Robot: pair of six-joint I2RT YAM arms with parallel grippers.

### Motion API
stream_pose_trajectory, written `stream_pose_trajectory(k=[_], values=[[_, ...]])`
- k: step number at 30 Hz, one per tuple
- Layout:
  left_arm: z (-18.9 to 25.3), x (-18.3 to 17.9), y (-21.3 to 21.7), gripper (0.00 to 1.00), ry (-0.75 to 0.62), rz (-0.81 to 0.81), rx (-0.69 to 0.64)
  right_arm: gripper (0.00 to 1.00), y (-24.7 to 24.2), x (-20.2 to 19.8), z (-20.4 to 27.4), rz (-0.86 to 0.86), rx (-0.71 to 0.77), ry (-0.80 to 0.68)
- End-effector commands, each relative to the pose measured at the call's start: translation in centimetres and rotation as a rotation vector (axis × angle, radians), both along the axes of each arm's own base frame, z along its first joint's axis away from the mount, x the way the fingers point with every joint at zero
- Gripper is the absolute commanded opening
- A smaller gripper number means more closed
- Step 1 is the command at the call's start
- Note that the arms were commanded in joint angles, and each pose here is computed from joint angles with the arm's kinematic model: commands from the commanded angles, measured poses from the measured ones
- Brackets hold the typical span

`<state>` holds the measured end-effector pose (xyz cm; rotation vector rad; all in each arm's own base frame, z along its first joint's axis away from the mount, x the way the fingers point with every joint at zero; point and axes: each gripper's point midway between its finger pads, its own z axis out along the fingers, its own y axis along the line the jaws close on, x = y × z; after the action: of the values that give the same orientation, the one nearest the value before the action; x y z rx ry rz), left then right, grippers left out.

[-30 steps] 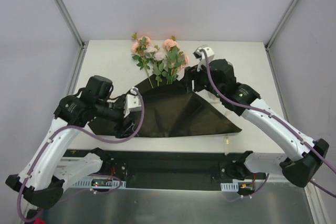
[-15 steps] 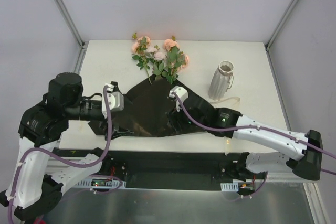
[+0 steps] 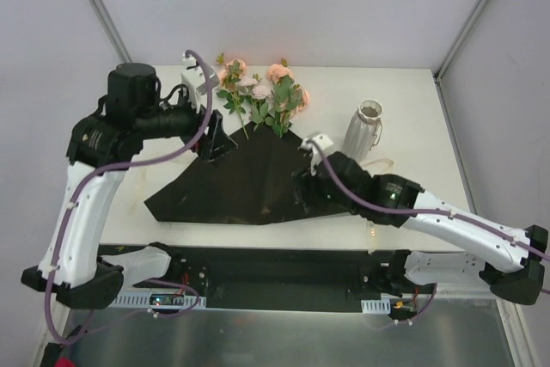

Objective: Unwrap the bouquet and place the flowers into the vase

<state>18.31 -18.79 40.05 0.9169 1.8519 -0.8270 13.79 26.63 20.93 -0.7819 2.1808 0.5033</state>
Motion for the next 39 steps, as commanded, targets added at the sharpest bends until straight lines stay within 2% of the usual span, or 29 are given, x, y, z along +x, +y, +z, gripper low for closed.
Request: stream_pose_trajectory(k=[1, 2, 6, 9, 13, 14, 17, 19, 20, 25, 29, 32, 37, 39], values=[[-4.6, 3.7, 2.1, 0.84, 0.169, 0.178, 0.079, 0.64, -2.1, 5.6, 5.3, -0.164, 0.055, -0.115], [-5.7, 4.1, 2.5, 0.84, 0.174, 0.193, 0.11, 0.64, -1.9, 6.2, 6.4, -0.169, 0.069, -0.126], [-12.6, 5.7, 4.2, 0.84, 0.219, 0.259, 0.252, 0.64, -1.4, 9.0, 5.8, -0.199, 0.027, -0.109], [-16.5, 5.8, 4.3, 0.86, 0.276, 0.247, 0.294, 0.64, -0.1, 10.3, 2.6, -0.188, -0.006, -0.051], [-19.8, 6.9, 2.8, 0.97, 0.299, 0.133, 0.298, 0.64, 1.2, 11.1, 1.2, -0.184, 0.042, -0.075], [-21.1, 7.5, 2.5, 0.99, 0.316, 0.093, 0.314, 0.63, 1.1, 10.7, 2.2, -0.176, 0.081, -0.093], [-22.8, 9.8, 1.4, 0.99, 0.353, 0.03, 0.275, 0.63, 0.6, 10.1, 2.9, -0.157, 0.119, -0.139], [-22.7, 12.6, 1.2, 0.99, 0.345, 0.045, 0.242, 0.63, 0.2, 9.7, 2.7, -0.151, 0.119, -0.144], [-23.5, 14.4, 0.8, 0.99, 0.384, 0.046, 0.232, 0.63, -0.1, 9.5, 3.0, -0.154, 0.122, -0.156], [-26.3, 18.4, -0.5, 0.99, 0.451, 0.02, 0.224, 0.61, -1.0, 9.0, 2.8, -0.183, 0.137, -0.17], [-28.9, 21.4, -1.4, 0.92, 0.494, 0.017, 0.228, 0.6, -1.2, 8.8, 2.7, -0.185, 0.15, -0.18], [-30.2, 23.0, -1.7, 0.82, 0.509, 0.025, 0.235, 0.6, -1.2, 8.8, 2.6, -0.186, 0.151, -0.182], [-32.1, 23.7, -1.9, 0.69, 0.57, 0.035, 0.245, 0.6, -0.8, 8.9, 2.9, -0.18, 0.166, -0.186], [-31.9, 23.8, -2.1, 0.6, 0.583, 0.039, 0.236, 0.59, -0.8, 8.9, 3.0, -0.18, 0.172, -0.189]])
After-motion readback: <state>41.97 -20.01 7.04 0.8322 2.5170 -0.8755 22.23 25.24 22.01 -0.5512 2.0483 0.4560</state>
